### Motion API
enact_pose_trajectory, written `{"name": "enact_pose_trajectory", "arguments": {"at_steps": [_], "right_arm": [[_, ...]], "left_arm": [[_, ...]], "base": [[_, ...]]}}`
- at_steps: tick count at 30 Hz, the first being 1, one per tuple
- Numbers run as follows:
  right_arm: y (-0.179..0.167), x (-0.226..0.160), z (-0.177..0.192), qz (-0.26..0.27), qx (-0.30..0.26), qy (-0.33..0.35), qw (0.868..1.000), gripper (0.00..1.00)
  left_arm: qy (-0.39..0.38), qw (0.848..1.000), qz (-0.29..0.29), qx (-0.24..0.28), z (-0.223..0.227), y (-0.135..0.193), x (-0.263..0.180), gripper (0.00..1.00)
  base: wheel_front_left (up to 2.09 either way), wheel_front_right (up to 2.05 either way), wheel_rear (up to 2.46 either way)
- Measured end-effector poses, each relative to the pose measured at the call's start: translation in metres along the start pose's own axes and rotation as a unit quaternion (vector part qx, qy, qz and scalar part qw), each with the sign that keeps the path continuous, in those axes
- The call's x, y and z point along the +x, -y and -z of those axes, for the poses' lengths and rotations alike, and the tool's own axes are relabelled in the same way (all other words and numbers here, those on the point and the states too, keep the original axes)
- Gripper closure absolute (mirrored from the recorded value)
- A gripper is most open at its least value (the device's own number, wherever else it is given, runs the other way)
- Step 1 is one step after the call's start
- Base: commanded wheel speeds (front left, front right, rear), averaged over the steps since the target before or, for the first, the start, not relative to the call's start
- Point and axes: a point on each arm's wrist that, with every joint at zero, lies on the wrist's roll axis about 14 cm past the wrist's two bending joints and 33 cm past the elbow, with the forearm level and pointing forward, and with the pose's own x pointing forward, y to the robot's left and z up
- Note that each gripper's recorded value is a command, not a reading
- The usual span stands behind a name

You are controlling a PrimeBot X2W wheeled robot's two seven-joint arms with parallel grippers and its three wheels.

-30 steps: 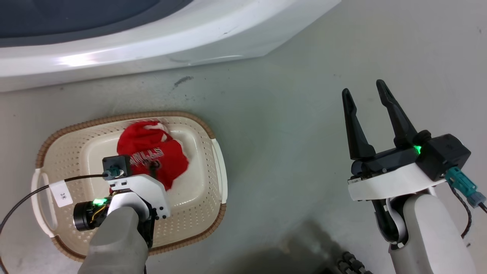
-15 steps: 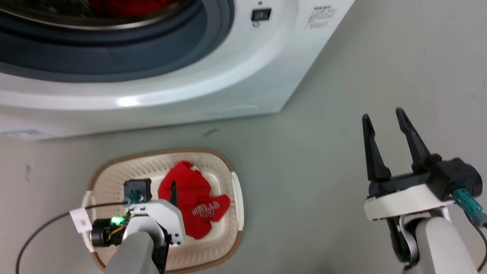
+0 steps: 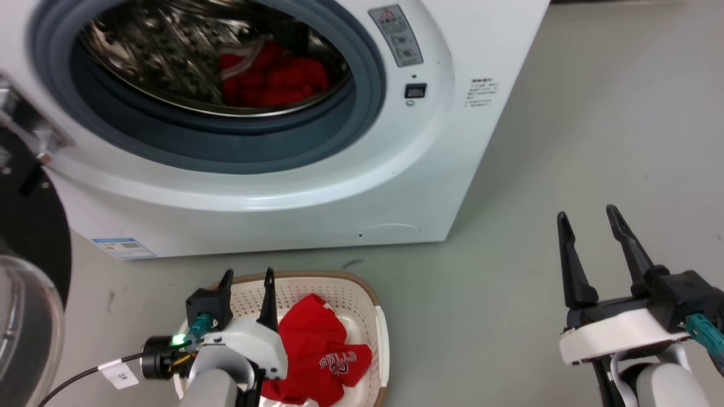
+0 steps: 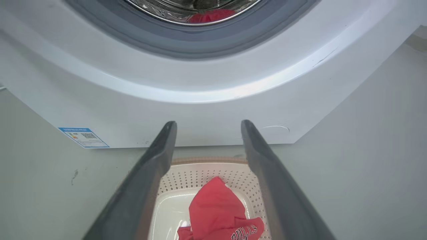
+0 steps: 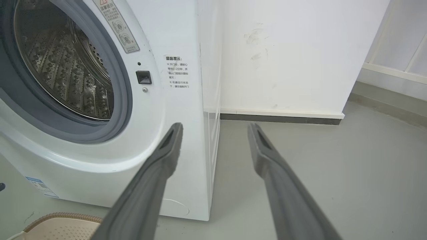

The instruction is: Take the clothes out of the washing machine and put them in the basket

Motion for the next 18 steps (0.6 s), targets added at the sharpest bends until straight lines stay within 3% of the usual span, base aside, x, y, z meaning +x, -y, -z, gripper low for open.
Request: {"name": "enact_pose_trajectory", "arguments": {"at_steps": [9,18], "right_arm": [[-0.004,-0.006,-0.016,-0.005,-0.006,0.013,1.0,0.0],[-0.002,-0.004,-0.02,-0.003,-0.008,0.014,1.0,0.0]], "left_arm": [[0.122,0.992,0.003,0.018,-0.079,0.003,-0.007,0.0],[0.181,0.983,0.006,0.031,-0.131,0.008,0.014,0.0]], "base": [[0.0,0.0,0.0],[0.0,0.0,0.0]]}}
